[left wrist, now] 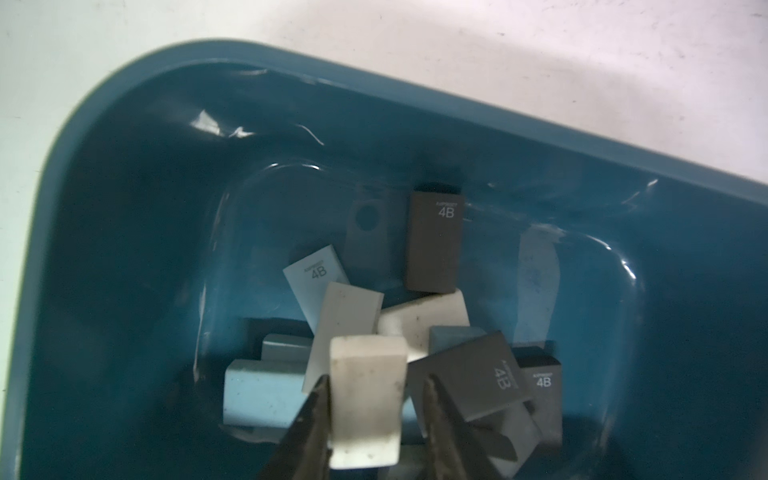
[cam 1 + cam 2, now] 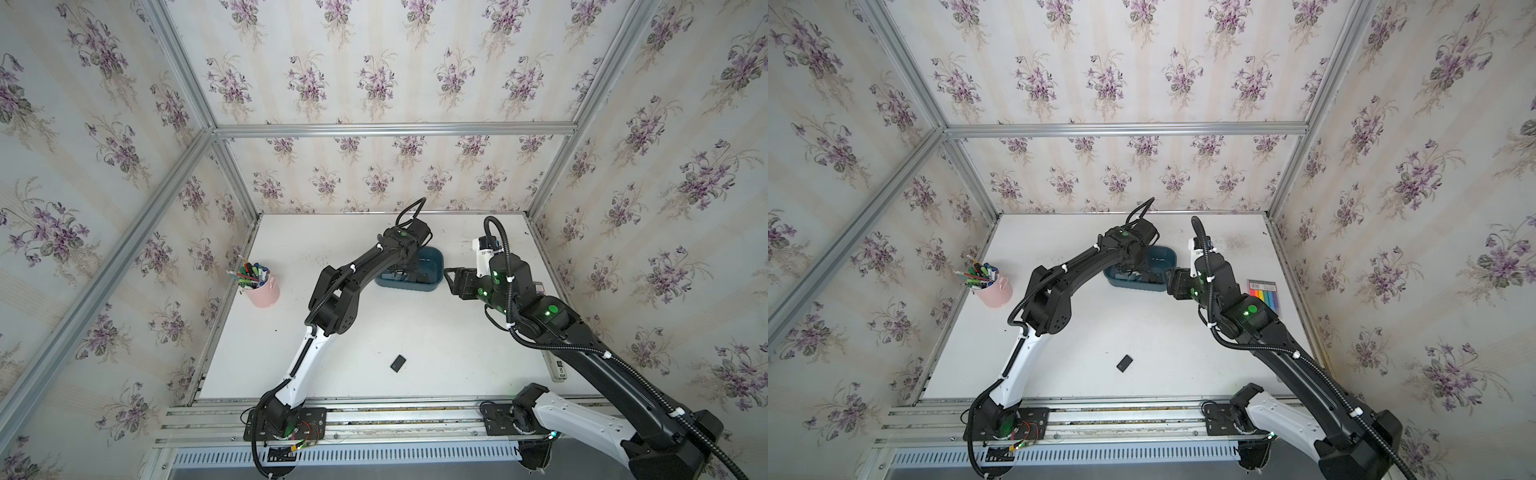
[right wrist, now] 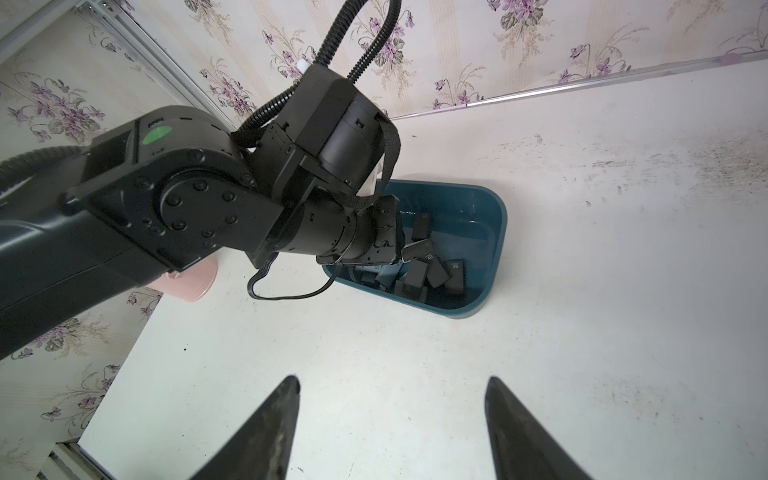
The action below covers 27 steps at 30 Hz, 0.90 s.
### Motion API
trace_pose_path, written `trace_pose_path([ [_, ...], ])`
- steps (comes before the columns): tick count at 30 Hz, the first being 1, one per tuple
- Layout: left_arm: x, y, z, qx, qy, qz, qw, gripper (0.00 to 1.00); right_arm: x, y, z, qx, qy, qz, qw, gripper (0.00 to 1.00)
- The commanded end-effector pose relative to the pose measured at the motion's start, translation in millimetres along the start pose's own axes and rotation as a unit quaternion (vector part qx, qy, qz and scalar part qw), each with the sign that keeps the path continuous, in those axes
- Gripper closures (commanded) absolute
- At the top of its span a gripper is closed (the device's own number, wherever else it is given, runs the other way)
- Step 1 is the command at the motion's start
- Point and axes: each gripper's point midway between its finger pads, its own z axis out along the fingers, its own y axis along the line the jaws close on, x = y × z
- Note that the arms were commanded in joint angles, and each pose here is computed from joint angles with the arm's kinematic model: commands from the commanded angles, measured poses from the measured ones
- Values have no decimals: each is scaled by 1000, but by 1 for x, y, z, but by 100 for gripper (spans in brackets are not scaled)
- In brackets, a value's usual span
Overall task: Put the eraser in the storage box
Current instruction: Place the eraser in the storage box.
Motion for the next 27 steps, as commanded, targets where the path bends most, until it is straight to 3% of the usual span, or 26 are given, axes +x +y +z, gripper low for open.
trace_pose_path([
  [1, 0, 7, -1, -18, -1, 2, 1000, 37, -2, 2, 1, -3, -6, 1, 1000, 30],
  [4, 1, 8, 0, -22, 0, 6, 1000, 25, -2, 3, 1, -4, -6, 0, 1000, 30],
  [8, -1, 7, -4, -24, -7, 18, 1000, 25, -2, 3, 1, -4, -6, 1, 1000, 30],
  [12, -5, 6, -10, -35, -23, 29, 999, 49, -2, 3, 1, -5, -7, 2, 1000, 30],
  [13, -7, 6, -12, -40, -31, 32, 998, 50, -2, 3, 1, -5, -7, 2, 1000, 30],
  [14, -9, 6, -15, -42, -38, 38, 998, 47, -1, 4, 1, -5, -5, 1, 1000, 30],
  [15, -11, 5, -18, -46, -47, 44, 997, 38, 0, 3, 2, -5, -4, 1, 1000, 30],
  [17, -14, 2, -24, -58, -63, 66, 994, 2, -1, 4, 2, -6, -4, 0, 1000, 30],
  [27, -10, 0, -26, -74, -71, 89, 991, 0, 0, 5, 2, -6, -4, -2, 1000, 29],
])
